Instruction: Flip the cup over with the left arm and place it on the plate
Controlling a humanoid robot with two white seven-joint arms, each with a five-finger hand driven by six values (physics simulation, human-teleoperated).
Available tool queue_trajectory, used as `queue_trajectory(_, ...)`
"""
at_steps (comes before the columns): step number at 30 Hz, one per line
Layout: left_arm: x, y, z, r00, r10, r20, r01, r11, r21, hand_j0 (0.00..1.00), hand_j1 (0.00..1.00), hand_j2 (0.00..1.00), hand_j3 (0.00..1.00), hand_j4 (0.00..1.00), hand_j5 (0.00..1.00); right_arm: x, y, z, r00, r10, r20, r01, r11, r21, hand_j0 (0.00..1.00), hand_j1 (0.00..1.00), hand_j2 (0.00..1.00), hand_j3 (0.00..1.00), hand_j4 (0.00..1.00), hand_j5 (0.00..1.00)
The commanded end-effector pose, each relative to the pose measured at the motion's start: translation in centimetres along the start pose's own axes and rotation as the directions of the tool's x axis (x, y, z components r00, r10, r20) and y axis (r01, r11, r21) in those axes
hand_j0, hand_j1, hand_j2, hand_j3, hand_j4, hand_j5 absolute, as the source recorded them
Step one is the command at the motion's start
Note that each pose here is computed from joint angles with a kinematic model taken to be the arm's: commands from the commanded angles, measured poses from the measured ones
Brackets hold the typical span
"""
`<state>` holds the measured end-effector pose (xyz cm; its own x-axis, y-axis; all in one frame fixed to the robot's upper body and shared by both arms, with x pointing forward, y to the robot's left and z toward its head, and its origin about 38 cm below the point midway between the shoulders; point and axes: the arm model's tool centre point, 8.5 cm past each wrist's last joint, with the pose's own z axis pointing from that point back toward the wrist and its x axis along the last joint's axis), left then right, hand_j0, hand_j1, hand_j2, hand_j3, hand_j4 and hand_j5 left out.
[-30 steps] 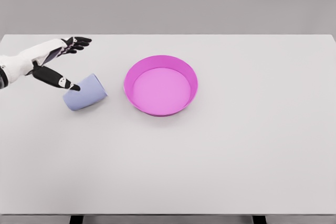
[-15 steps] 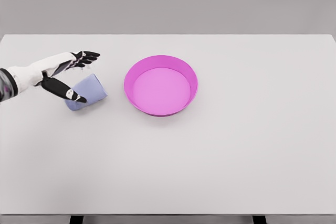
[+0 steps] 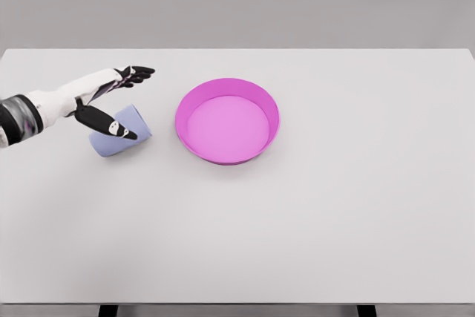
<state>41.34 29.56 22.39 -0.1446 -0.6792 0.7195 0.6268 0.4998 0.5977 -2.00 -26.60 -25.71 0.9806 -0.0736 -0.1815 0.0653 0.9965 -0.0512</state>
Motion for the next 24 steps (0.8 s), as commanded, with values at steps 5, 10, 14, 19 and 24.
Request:
queue_trajectory(5,-1.4,1.6,0.5,0.979,-0.107,-0.171,0.121,0.99,0.073,1.0,1.0,1.0,1.0,1.0,1.0,0.0,0.0,0.0,1.0,0.0,0.0,0.0,1.0,0.0,1.0,1.0,1.0,1.0,1.0,1.0)
queue_trajectory(10,-1.8,0.7,0.3,0.979,-0.1,-0.175,0.112,0.992,0.06,1.0,1.0,1.0,1.0,1.0,1.0,0.0,0.0,0.0,1.0,0.0,0.0,0.0,1.0,0.0,1.0,1.0,1.0,1.0,1.0,1.0)
queue_trajectory(14,-1.7,-0.6,-0.9,0.984,-0.084,-0.158,0.092,0.995,0.04,1.0,1.0,1.0,1.0,1.0,1.0,0.0,0.0,0.0,1.0,0.0,0.0,0.0,1.0,0.0,1.0,1.0,1.0,1.0,1.0,1.0)
queue_trajectory(19,-2.6,0.1,-1.0,0.981,-0.069,-0.183,0.081,0.995,0.057,1.0,1.0,1.0,1.0,1.0,1.0,0.0,0.0,0.0,1.0,0.0,0.0,0.0,1.0,0.0,1.0,1.0,1.0,1.0,1.0,1.0)
queue_trajectory(24,-2.4,-0.7,-1.6,0.984,-0.058,-0.17,0.067,0.997,0.046,1.0,1.0,1.0,1.0,1.0,1.0,0.0,0.0,0.0,1.0,0.0,0.0,0.0,1.0,0.0,1.0,1.0,1.0,1.0,1.0,1.0)
